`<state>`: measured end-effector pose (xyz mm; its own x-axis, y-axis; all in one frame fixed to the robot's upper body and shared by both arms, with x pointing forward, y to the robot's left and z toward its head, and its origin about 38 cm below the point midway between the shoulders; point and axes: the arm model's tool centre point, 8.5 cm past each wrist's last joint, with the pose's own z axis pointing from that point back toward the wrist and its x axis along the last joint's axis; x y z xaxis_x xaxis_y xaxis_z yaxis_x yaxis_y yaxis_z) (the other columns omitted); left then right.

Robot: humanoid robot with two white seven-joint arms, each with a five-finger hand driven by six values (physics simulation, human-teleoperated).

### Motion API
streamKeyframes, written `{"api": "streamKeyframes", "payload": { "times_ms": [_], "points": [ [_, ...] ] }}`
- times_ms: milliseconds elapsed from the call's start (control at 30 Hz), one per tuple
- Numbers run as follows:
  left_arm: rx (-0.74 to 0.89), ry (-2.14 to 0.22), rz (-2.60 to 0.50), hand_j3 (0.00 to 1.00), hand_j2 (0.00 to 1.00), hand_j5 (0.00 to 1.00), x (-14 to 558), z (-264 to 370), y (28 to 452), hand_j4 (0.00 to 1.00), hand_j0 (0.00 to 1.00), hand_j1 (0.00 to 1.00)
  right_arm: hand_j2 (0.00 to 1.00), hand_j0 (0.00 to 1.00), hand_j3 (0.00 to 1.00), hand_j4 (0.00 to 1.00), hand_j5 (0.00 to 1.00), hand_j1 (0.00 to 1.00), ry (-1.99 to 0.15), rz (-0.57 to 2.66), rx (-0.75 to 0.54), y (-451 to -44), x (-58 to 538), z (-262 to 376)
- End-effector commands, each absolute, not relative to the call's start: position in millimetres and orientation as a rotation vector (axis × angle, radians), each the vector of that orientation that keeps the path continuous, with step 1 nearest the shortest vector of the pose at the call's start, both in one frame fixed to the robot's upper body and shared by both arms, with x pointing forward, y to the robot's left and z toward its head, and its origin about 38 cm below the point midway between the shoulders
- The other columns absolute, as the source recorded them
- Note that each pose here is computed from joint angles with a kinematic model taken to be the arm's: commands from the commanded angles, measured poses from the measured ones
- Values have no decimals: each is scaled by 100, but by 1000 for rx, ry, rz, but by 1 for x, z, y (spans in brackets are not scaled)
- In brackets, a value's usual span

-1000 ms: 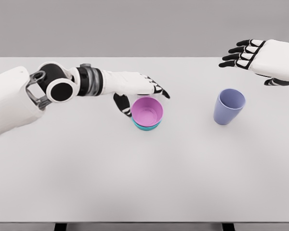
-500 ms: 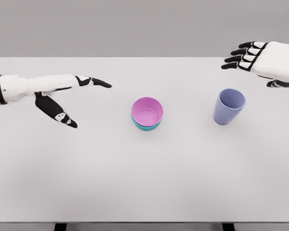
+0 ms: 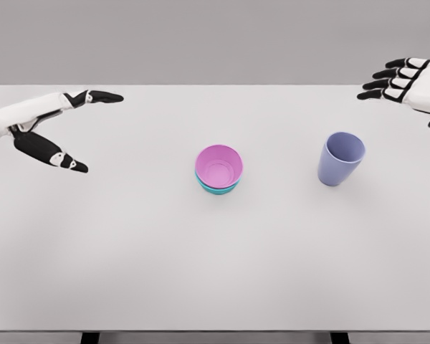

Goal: Stacking bowl and cup with both arms

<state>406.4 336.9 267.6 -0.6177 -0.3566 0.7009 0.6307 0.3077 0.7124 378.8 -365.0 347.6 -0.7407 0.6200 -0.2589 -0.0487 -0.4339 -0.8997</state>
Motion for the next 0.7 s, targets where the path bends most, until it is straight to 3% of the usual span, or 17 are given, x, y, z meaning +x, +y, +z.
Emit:
{"api": "streamKeyframes", "payload": {
  "times_ms": [0,100,200,267,667],
  "points": [
    [-271,-1742,-1433,100,100,100,409,267,331,100,100,100,100,100,100,100,100,100,-1445,2175,-756,-353,381,342],
    [-278,-1750,-1420,100,100,100,410,266,328,100,100,100,100,100,100,100,100,100,-1415,2227,-691,-342,381,326],
    [-275,-1749,-1421,100,100,100,410,266,329,100,100,100,100,100,100,100,100,100,-1329,2155,-717,-373,399,324],
    [-277,-1753,-1423,100,100,100,410,266,329,100,100,100,100,100,100,100,100,100,-1280,2140,-663,-378,411,305],
    [-278,-1748,-1418,100,100,100,409,264,330,100,100,100,100,100,100,100,100,100,-1199,2185,-510,-342,454,250]
  ]
}}
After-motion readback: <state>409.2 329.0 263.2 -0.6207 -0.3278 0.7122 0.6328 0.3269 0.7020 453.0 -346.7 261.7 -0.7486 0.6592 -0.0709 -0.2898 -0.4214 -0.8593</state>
